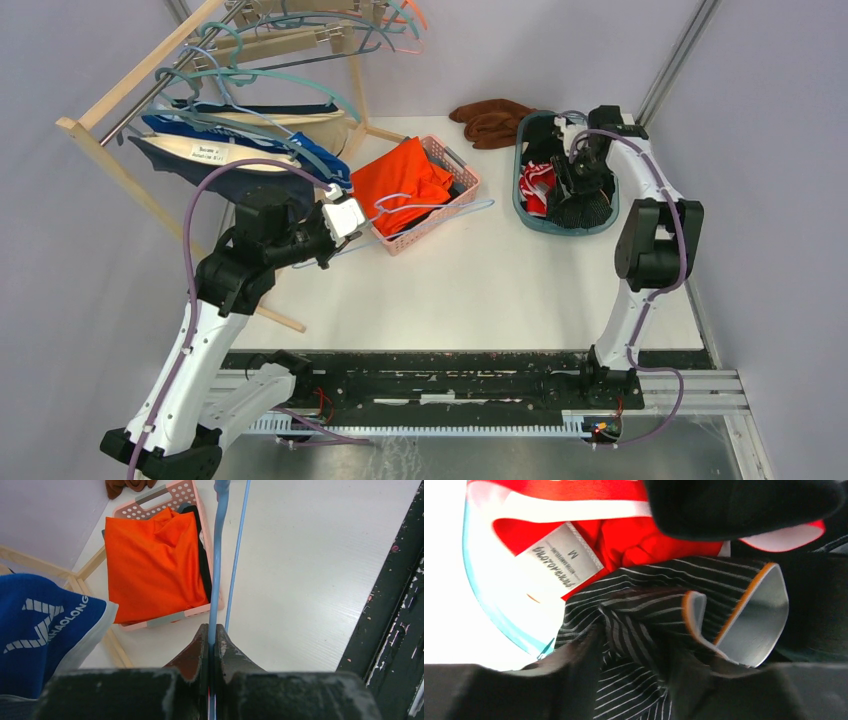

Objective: Remove the underwear clipped to the hanger
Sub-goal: Place the underwear in the bin, then adjust the hanger.

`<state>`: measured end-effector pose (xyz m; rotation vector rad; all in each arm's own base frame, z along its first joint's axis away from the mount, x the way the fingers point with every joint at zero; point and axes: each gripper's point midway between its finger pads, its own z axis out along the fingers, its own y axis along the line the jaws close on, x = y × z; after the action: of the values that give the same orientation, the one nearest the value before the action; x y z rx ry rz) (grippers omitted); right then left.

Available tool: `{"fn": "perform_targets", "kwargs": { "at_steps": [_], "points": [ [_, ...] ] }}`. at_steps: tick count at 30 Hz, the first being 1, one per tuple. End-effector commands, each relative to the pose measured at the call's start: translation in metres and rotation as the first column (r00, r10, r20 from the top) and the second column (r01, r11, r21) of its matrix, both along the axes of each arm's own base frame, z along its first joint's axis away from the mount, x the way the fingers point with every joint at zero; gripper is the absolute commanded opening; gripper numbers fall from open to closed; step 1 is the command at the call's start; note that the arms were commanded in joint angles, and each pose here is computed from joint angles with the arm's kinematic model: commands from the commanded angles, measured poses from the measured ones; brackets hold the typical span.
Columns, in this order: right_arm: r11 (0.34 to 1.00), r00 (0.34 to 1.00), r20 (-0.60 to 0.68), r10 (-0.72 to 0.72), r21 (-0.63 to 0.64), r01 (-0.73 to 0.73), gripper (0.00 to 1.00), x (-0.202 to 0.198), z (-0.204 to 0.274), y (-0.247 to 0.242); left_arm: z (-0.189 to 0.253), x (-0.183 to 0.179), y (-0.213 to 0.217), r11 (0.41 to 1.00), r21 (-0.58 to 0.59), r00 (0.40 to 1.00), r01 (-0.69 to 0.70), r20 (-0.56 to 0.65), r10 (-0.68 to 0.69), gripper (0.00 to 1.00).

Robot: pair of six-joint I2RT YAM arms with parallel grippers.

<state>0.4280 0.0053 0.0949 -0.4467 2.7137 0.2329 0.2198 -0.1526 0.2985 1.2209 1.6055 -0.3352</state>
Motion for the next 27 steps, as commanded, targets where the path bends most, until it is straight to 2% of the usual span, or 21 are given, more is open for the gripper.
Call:
{"fn": "perform_targets", "kwargs": {
  "at_steps": [1,7,9,16,20,23,25,27],
  "points": [
    [0.999,0.994,0.109,0.009,0.032,-0.013,0.60,0.005,0.056,0.005,0.013,0.006,0.002,1.000,-0.012,0.998,-0.015,0.065,0.016,0.03],
    [0.996,0.975,0.217,0.048,0.061,-0.063,0.86,-0.007,0.115,0.016,0.011,0.007,0.005,0.999,-0.015,0.998,-0.041,0.053,0.042,0.03],
    [0.991,0.963,0.256,0.085,0.074,-0.108,0.99,-0.016,0.136,0.024,0.010,0.005,0.005,0.999,-0.013,0.998,-0.040,0.047,0.040,0.03],
    [0.948,0.881,0.397,0.259,0.070,-0.310,1.00,-0.064,0.193,0.070,0.009,0.003,0.004,0.995,-0.049,0.995,-0.087,-0.044,0.085,0.03],
    [0.862,0.784,0.451,0.426,0.061,-0.504,1.00,-0.104,0.206,0.120,0.011,-0.008,0.007,0.994,-0.050,0.991,-0.099,-0.097,0.094,0.03],
    [0.758,0.700,0.466,0.541,0.089,-0.646,1.00,-0.138,0.213,0.155,0.022,-0.017,0.007,0.990,-0.086,0.988,-0.113,-0.117,0.103,0.03],
    [0.707,0.659,0.479,0.580,0.107,-0.699,0.99,-0.154,0.219,0.171,0.031,-0.021,0.007,0.984,-0.122,0.985,-0.131,-0.127,0.115,0.03],
    [0.683,0.634,0.497,0.592,0.107,-0.722,0.99,-0.164,0.226,0.183,0.040,-0.022,0.006,0.974,-0.162,0.980,-0.158,-0.143,0.136,0.03]
  ]
}}
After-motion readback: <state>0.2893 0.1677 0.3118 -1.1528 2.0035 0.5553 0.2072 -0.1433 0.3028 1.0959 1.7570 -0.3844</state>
